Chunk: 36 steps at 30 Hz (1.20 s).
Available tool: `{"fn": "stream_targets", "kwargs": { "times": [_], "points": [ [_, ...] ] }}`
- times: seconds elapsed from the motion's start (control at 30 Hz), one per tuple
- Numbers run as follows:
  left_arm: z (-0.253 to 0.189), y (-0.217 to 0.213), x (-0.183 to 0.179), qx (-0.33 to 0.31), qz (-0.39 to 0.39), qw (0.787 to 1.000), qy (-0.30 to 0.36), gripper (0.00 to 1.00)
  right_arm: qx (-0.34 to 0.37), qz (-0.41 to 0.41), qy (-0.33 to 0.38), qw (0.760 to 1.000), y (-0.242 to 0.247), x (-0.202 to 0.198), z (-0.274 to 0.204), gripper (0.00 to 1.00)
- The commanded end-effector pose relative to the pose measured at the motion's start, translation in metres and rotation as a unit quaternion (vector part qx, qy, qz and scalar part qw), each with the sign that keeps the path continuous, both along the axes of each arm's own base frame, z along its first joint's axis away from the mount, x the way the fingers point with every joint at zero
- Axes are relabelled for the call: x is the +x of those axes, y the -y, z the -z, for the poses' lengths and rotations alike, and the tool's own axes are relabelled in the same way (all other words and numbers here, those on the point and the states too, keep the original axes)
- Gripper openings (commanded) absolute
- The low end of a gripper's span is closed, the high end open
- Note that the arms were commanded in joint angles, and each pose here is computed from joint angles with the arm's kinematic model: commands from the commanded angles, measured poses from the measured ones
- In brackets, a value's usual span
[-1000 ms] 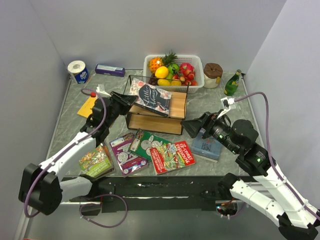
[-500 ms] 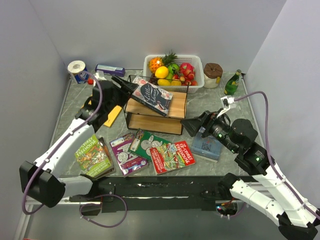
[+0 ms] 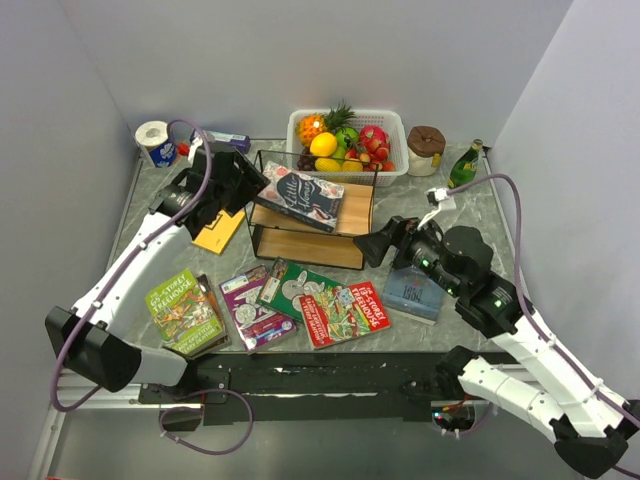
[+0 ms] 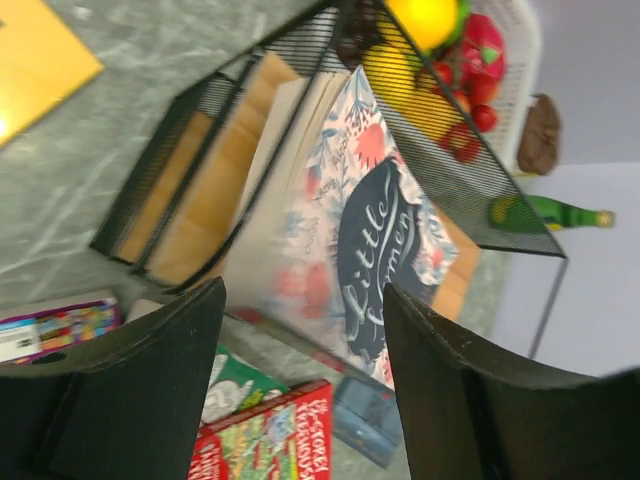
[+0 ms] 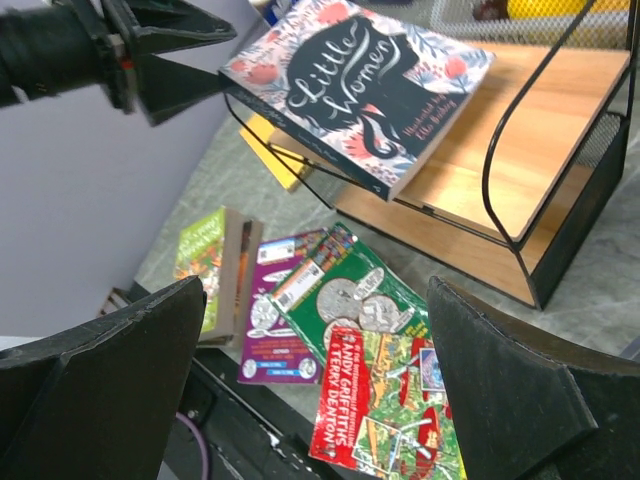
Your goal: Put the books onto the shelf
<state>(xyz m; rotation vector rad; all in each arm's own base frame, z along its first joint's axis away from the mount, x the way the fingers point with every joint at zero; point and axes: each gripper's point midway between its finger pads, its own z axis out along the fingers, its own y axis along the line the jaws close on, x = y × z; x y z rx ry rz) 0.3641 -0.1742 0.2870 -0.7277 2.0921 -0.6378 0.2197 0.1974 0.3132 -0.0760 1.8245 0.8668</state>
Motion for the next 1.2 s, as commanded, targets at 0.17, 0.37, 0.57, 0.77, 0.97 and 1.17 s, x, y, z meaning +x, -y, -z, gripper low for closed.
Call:
{"fn": "stream_targets", "kwargs": {
  "times": [0.17, 0.37, 0.57, 0.77, 0.97, 1.17],
  "points": [
    [-0.062, -0.041, -0.007, 0.066, -0.057, 0.994, 0.066, 0.71, -0.007, -0.009, 0.023, 1.0, -0.009, 0.009, -0.019, 0.97],
    [-0.072, -0.068, -0.013, 0.073, -0.118, 0.985, 0.098, 0.72, -0.009, -0.081, 0.022, 0.996, -0.037, 0.006, -0.021, 0.71],
    [-0.03, -0.083, 0.003, 0.061, -0.134, 0.987, 0.062, 0.71, -0.038, -0.148, -0.017, 0.988, -0.068, 0.011, -0.013, 0.15],
    [0.021, -0.087, 0.022, 0.037, -0.116, 0.992, 0.022, 0.69, -0.09, -0.19, -0.07, 0.975, -0.099, 0.024, 0.025, 0.0],
    [0.053, -0.062, 0.039, 0.027, -0.063, 0.998, -0.014, 0.67, -0.128, -0.217, -0.1, 0.963, -0.124, 0.031, 0.051, 0.0],
    [0.059, -0.05, 0.043, 0.008, -0.035, 0.999, -0.004, 0.66, -0.148, -0.224, -0.126, 0.955, -0.141, 0.04, 0.07, 0.0]
  ]
}}
